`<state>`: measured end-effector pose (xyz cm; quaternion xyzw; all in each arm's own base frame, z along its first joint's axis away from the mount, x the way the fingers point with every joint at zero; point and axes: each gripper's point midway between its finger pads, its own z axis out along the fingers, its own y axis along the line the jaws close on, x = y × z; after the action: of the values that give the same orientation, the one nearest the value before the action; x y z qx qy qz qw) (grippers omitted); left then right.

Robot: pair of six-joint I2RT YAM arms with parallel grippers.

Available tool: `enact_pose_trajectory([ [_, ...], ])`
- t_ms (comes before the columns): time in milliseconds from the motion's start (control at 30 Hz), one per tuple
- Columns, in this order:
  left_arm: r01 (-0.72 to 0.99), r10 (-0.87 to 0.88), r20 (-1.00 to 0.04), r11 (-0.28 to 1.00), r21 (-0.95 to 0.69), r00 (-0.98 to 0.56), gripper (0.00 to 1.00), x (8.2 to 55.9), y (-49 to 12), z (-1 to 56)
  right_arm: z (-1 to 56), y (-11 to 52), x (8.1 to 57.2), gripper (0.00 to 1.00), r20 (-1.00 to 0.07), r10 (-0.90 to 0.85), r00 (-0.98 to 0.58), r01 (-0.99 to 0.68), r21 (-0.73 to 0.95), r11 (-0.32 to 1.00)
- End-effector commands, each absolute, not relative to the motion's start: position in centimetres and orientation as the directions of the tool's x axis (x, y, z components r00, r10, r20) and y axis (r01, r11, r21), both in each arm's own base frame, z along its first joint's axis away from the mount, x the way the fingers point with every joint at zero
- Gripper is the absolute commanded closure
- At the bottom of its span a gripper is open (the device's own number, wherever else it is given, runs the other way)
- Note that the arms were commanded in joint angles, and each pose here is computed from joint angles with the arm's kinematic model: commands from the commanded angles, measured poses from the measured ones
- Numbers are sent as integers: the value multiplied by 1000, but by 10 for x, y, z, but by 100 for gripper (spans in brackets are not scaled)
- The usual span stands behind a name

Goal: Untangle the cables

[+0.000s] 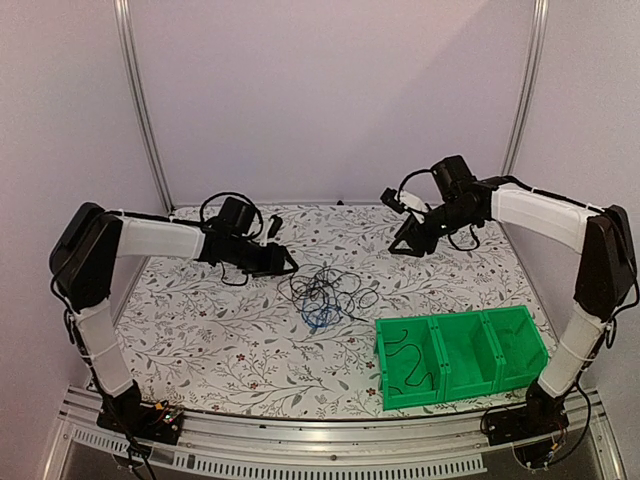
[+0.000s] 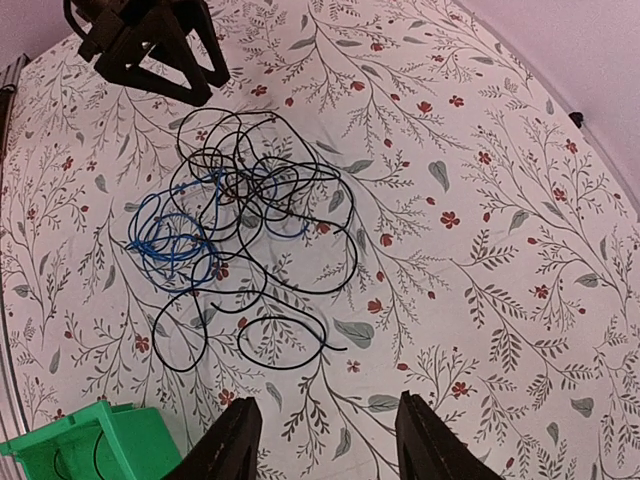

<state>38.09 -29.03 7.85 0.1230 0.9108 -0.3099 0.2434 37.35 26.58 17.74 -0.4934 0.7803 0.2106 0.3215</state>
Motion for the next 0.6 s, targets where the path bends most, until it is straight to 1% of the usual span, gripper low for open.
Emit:
enact_pose_trajectory([
  [0, 439, 118, -586, 783, -442, -802, 48, 419, -302, 96, 180, 283, 384, 50, -730, -592, -341, -904, 83, 419],
  [33, 457, 136, -595, 778, -431, -793, 47, 422, -305, 97, 180, 284, 384, 50, -729, -591, -345, -905, 92, 415],
  [67, 470, 153, -603, 780, -413, -783, 43, 425, -306, 97, 179, 284, 383, 50, -729, -592, -343, -908, 95, 409],
  [133, 491, 188, -614, 787, -373, -767, 41, 430, -306, 93, 181, 285, 381, 50, -734, -590, -336, -911, 95, 401],
  [233, 498, 243, -580, 802, -330, -777, 43, 434, -304, 78, 187, 286, 378, 50, -744, -579, -333, -912, 99, 397],
  [333, 533, 293, -557, 778, -334, -777, 45, 428, -311, 67, 193, 289, 371, 50, -752, -572, -327, -917, 107, 383],
  [433, 583, 354, -542, 739, -338, -763, 45, 420, -318, 56, 194, 293, 367, 50, -750, -587, -306, -925, 87, 371],
  [567, 578, 391, -515, 770, -272, -763, 47, 426, -314, 42, 195, 301, 361, 49, -752, -592, -291, -934, 88, 347],
])
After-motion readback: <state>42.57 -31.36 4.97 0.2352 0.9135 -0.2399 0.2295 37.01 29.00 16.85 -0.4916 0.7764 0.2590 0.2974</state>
